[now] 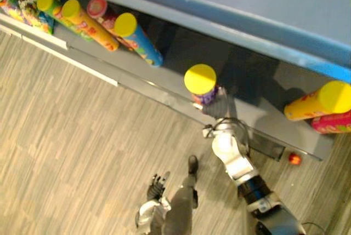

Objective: Put the gum and the chips on the shelf.

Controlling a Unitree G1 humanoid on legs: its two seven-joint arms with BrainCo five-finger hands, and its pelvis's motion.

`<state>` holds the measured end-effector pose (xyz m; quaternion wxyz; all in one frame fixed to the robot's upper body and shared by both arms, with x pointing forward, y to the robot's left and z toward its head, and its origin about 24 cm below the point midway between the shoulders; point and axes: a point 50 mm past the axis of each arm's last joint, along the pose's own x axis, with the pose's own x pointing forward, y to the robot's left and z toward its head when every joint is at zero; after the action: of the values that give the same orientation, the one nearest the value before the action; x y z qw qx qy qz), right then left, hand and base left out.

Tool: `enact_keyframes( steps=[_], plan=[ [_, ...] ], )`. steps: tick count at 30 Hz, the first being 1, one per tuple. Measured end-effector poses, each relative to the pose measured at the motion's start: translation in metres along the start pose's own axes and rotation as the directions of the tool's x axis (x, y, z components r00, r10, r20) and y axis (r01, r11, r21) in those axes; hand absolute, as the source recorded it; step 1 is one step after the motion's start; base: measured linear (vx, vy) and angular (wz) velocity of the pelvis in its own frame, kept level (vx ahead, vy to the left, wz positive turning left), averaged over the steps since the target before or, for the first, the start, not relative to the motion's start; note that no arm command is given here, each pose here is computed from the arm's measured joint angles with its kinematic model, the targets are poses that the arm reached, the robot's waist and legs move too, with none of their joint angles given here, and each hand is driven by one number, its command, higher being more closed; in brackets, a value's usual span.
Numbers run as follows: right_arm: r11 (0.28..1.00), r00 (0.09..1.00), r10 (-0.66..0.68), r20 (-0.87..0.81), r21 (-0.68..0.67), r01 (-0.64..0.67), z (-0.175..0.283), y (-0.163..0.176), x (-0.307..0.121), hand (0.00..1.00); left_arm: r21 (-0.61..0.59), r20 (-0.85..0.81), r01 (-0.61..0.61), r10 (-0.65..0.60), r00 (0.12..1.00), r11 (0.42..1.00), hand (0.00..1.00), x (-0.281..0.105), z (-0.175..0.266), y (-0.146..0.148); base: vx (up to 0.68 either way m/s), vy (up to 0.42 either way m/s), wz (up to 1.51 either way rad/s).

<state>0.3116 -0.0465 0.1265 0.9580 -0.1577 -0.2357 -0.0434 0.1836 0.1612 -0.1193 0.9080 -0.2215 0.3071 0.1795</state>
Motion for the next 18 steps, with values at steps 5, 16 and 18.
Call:
enact_keyframes(
  steps=[5, 16, 18],
  plan=[
    [0.994, 0.993, -0.113, 0.025, -0.004, 0.113, 0.007, -0.017, 0.022, 1.00, 0.000, 0.062, 0.043, -0.043, 0.997, 0.999, 0.00, 0.003, 0.013, -0.011, -0.01, -0.024, 0.01],
    [0.970, 0.959, -0.235, 0.158, -0.029, 0.243, 0.033, -0.030, 0.044, 1.00, -0.038, 0.092, 0.066, -0.063, 0.994, 0.997, 0.00, 0.003, 0.019, -0.016, -0.01, -0.044, -0.04],
    [0.967, 0.955, -0.245, 0.166, -0.025, 0.253, 0.035, -0.030, 0.045, 1.00, -0.038, 0.096, 0.069, -0.065, 0.993, 0.997, 0.00, 0.003, 0.020, -0.016, 0.00, -0.052, 0.00]
  ],
)
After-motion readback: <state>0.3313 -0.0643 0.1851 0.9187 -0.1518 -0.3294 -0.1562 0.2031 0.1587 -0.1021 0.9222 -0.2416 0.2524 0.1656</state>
